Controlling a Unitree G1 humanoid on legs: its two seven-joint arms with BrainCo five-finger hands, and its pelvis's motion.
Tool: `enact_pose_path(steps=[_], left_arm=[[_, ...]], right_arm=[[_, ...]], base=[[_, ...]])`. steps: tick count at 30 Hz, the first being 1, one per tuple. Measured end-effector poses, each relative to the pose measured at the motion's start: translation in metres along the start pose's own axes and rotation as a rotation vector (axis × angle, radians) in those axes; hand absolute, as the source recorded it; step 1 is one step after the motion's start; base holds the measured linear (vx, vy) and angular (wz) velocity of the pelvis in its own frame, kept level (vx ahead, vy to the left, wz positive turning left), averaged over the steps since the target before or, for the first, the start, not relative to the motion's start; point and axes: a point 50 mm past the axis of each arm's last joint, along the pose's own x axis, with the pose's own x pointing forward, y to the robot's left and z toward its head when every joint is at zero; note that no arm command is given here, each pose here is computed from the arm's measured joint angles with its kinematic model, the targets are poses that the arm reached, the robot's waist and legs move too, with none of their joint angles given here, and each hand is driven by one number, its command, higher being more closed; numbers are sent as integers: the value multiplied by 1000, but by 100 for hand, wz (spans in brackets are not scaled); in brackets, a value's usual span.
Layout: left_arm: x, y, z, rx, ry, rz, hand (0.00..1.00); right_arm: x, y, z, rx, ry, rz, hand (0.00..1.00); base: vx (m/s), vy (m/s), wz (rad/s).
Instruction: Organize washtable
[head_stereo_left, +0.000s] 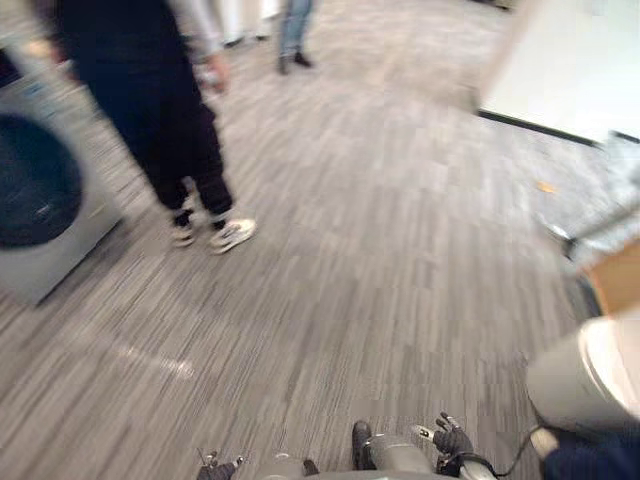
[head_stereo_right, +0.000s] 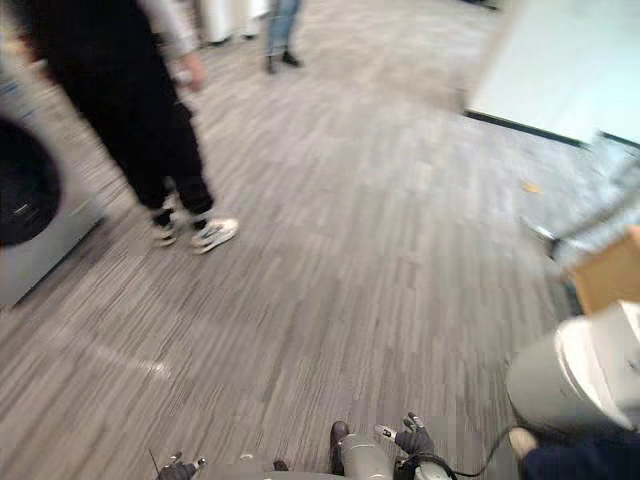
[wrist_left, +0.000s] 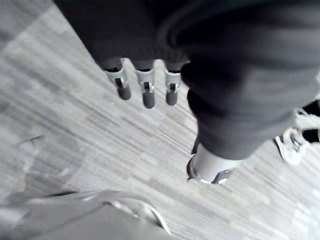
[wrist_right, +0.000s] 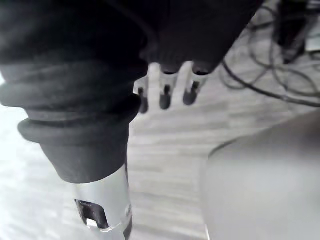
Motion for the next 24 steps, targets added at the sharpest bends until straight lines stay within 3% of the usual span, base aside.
enact_pose_path(steps=[3, 7, 15, 24], left_arm=[[-5, 2, -25, 35, 103, -8, 0], [-4, 5, -22, 75, 93, -13, 0], [-4, -4, -21, 24, 92, -28, 0], [-4, -6, -21, 20, 89, -31, 0]], right_arm=[[-2, -8, -12, 5, 52, -23, 0], [-3, -9, -20, 13, 88, -30, 0], [-1, -12, -18, -39, 107, -26, 0], [-4, -15, -24, -8, 119, -43, 0]], base=[[60, 54, -148], [-66, -40, -86], [-41, -43, -63], [-17, 110, -8]])
